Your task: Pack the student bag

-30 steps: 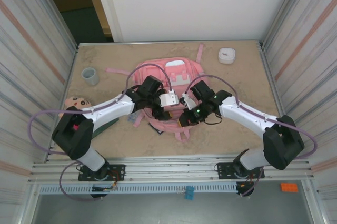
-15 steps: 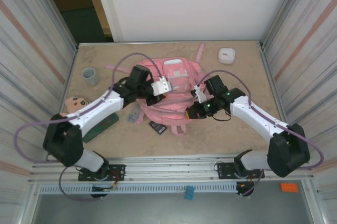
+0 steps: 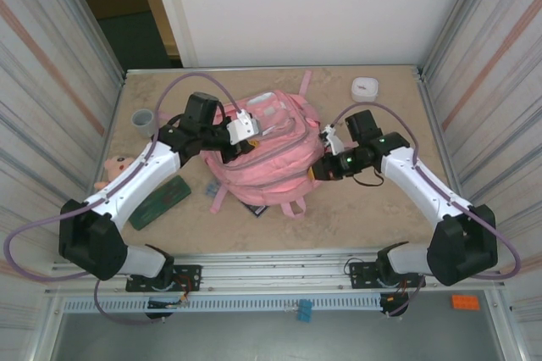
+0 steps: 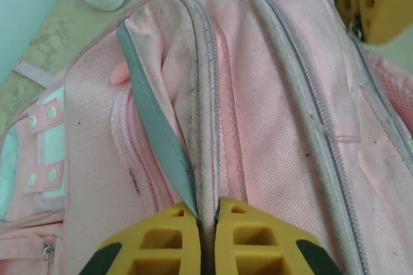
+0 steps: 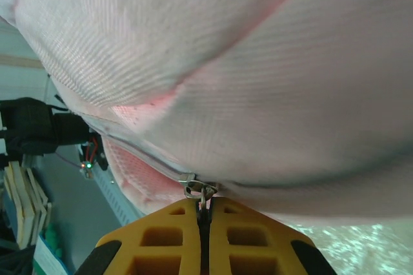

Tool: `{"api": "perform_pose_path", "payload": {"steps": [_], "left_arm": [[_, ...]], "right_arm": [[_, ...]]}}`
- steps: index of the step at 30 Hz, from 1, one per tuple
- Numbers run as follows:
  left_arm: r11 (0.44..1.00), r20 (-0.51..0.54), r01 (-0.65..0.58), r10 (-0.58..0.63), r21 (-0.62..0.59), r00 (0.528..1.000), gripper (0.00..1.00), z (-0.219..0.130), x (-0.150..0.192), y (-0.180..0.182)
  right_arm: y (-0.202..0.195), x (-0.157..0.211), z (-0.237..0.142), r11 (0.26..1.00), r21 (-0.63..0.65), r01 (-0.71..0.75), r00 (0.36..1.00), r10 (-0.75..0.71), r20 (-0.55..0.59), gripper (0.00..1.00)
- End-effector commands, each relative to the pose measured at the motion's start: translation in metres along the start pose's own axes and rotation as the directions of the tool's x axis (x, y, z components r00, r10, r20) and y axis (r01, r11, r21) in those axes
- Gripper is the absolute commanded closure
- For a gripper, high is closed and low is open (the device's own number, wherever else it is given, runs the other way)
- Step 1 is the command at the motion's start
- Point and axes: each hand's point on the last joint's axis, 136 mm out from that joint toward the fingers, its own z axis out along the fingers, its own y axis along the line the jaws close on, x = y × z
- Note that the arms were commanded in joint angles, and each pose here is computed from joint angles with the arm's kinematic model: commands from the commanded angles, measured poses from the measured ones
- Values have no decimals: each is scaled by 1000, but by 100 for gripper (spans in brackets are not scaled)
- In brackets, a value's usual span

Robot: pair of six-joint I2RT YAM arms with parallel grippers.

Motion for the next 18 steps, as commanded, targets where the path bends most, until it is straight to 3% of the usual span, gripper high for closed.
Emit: {"api": "perform_pose_path", "payload": {"steps": [1,6,9,14,18], "left_arm": [[992,45,-113,116,-64,992,100,-31,-22,12],[991,27,-124,125,-55,992,100,-39,-14,13],[990,74,-138,140,-22,987,100,-47,-19,4],[986,182,-160,150,44,972,100,-57,-32,-17],[990,118,-138,136,11,984,100,-46,-14,-8]], "right_arm": [[4,-1,-23,997,27,76,997,-76,8,100],[-10,-16,-36,992,110,58,997,-64,49,100],[-40,-32,-49,980,191,-47,991,22,130,100],[-57,-53,-44,982,163,-96,980,65,189,100],[-22,-50,-23,997,69,25,990,-34,140,100]]}}
